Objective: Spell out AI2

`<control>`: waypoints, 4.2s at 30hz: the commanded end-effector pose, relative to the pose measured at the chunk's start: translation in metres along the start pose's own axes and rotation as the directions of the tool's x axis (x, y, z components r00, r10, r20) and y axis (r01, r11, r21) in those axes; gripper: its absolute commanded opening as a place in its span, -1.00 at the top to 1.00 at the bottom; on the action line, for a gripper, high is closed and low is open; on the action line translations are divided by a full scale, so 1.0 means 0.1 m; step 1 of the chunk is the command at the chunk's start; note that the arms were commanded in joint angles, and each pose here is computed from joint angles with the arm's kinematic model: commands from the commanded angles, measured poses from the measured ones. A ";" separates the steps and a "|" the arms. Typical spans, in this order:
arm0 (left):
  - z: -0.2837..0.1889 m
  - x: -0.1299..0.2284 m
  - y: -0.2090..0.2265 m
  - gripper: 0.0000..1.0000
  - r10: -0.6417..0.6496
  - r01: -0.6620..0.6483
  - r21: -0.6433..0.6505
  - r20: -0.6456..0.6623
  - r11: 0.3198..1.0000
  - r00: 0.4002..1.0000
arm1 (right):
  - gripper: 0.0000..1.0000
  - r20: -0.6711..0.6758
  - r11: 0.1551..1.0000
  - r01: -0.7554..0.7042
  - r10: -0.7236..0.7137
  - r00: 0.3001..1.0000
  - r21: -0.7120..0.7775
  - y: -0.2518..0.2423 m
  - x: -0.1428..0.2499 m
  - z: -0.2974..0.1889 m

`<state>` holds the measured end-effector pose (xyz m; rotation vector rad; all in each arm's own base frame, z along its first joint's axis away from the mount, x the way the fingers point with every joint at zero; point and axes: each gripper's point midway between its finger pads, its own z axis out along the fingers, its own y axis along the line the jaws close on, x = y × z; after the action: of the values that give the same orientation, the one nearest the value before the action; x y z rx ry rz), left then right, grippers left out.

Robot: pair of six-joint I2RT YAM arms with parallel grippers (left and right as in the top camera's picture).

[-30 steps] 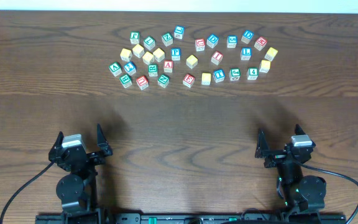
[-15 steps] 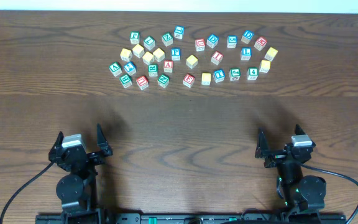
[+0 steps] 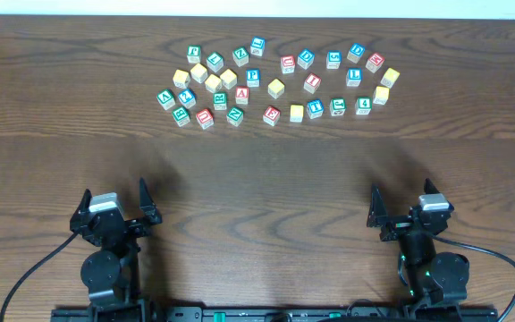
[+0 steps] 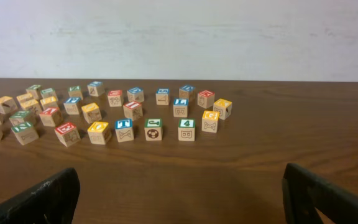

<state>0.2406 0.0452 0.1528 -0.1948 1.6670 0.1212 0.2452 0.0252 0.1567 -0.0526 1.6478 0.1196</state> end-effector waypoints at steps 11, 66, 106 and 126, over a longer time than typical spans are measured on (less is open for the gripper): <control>0.01 0.17 0.05 -1.00 0.016 -0.018 -0.028 -0.054 0.999 0.998 | -0.98 0.002 1.000 -0.011 0.011 1.000 0.006 -0.01 0.00 0.00; 0.03 -0.63 0.01 -1.00 0.015 -0.016 -0.023 -0.018 1.000 1.000 | -0.99 0.076 0.999 0.040 -0.038 0.996 -0.027 0.08 -0.87 0.04; 0.98 -1.06 -0.28 -1.00 0.013 0.032 0.083 -0.500 0.996 0.866 | -0.98 -0.267 0.992 0.100 -0.117 0.956 -0.076 0.14 -1.82 1.14; 1.41 -1.66 -0.54 -1.00 -0.004 0.107 0.183 -0.488 0.977 0.873 | -0.99 -0.429 0.946 -0.045 -0.103 0.898 -0.321 0.57 -1.91 2.06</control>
<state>0.3918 0.0338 0.2980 -0.1239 2.1387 -0.1157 0.4490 0.0862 0.3215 -0.3323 2.0724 0.3088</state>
